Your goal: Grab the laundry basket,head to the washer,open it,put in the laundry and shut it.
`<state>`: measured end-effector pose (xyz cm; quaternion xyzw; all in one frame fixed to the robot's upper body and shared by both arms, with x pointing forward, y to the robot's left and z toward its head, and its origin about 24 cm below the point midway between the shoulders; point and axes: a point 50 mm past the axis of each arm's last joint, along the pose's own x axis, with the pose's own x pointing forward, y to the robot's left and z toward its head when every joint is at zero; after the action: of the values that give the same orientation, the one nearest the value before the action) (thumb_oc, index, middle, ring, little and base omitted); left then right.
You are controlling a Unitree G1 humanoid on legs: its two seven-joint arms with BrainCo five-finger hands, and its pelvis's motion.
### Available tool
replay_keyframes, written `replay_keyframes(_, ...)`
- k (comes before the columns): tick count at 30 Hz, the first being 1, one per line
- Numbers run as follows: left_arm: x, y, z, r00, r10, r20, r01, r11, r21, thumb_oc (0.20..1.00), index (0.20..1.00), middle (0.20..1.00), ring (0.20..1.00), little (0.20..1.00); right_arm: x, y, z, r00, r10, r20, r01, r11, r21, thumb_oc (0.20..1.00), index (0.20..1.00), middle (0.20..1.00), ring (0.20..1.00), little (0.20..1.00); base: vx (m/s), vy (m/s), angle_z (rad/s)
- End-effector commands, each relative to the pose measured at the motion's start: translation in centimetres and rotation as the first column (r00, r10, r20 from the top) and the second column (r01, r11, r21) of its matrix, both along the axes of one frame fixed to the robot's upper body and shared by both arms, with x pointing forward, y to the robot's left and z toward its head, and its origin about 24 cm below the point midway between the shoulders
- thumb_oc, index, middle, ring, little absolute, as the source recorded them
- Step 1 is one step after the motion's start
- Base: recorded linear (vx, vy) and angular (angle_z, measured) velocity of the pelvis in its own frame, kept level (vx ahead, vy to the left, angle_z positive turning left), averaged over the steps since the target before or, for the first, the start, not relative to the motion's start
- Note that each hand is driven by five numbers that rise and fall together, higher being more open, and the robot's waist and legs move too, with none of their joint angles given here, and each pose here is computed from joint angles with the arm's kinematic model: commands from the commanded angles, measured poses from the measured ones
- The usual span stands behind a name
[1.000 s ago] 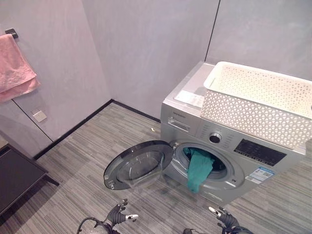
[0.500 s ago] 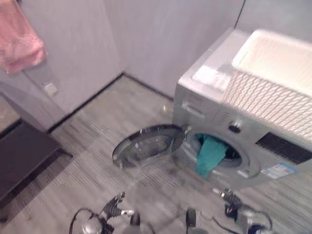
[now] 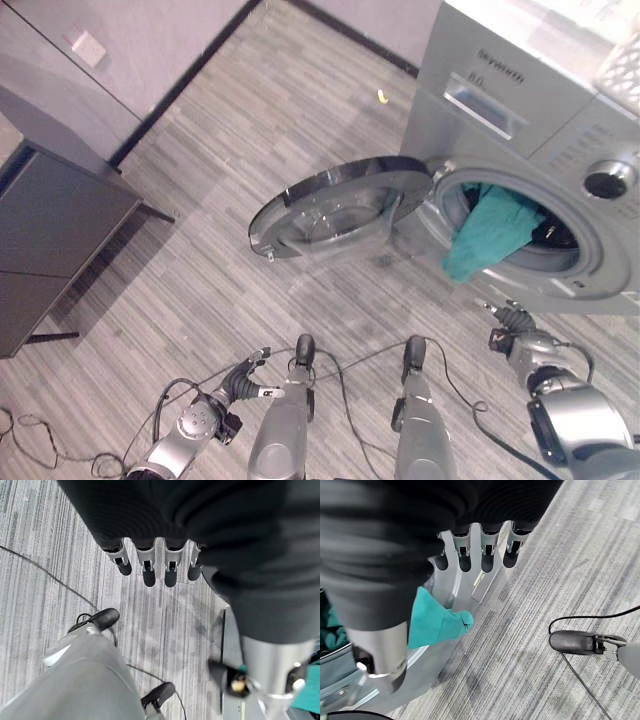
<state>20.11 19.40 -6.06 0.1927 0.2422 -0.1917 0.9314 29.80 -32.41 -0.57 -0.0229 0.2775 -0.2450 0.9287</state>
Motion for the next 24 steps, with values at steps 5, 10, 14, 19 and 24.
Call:
replay_keyframes(5, -0.3, 0.4, 0.6, 0.999, 0.013, 0.039, -0.012, 1.000, -0.015, 1.000, 1.000, 1.000, 1.000, 1.000, 0.5, -3.6, 3.8, 0.982, -0.148, 0.113, 0.153, 0.988, -0.032, 1.000, 1.000, 1.000, 1.000, 1.000, -0.03, -0.007, 0.05)
replay_keyframes(10, -0.1, 0.2, 1.0, 0.998, 0.011, 0.058, -0.010, 1.000, -0.023, 1.000, 1.000, 1.000, 1.000, 1.000, 0.4, -5.6, 6.0, 0.961, -0.219, 0.171, 0.229, 0.973, -0.036, 1.000, 1.000, 1.000, 1.000, 1.000, -0.02, -0.019, 0.10)
replay_keyframes(14, 0.5, 0.1, 1.8, 0.995, 0.015, 0.096, -0.012, 0.999, -0.031, 1.000, 1.000, 1.000, 1.000, 1.000, -0.7, -9.0, 9.5, 0.909, -0.334, 0.249, 0.356, 0.933, -0.049, 1.000, 1.000, 1.000, 1.000, 1.000, -0.02, -0.044, 0.08)
replay_keyframes(19, 0.9, 0.1, 2.3, 0.993, 0.027, 0.118, -0.022, 0.999, -0.043, 1.000, 1.000, 1.000, 1.000, 1.000, -1.4, -10.5, 11.2, 0.870, -0.392, 0.299, 0.419, 0.908, -0.029, 1.000, 1.000, 1.000, 1.000, 1.000, -0.02, -0.040, 0.07)
replay_keyframes(24, 1.3, 0.2, 2.6, 0.991, 0.029, 0.132, -0.024, 0.999, -0.039, 1.000, 1.000, 1.000, 1.000, 1.000, -1.2, -11.2, 13.2, 0.843, -0.405, 0.353, 0.439, 0.898, -0.017, 1.000, 1.000, 1.000, 1.000, 1.000, -0.02, -0.065, 0.05)
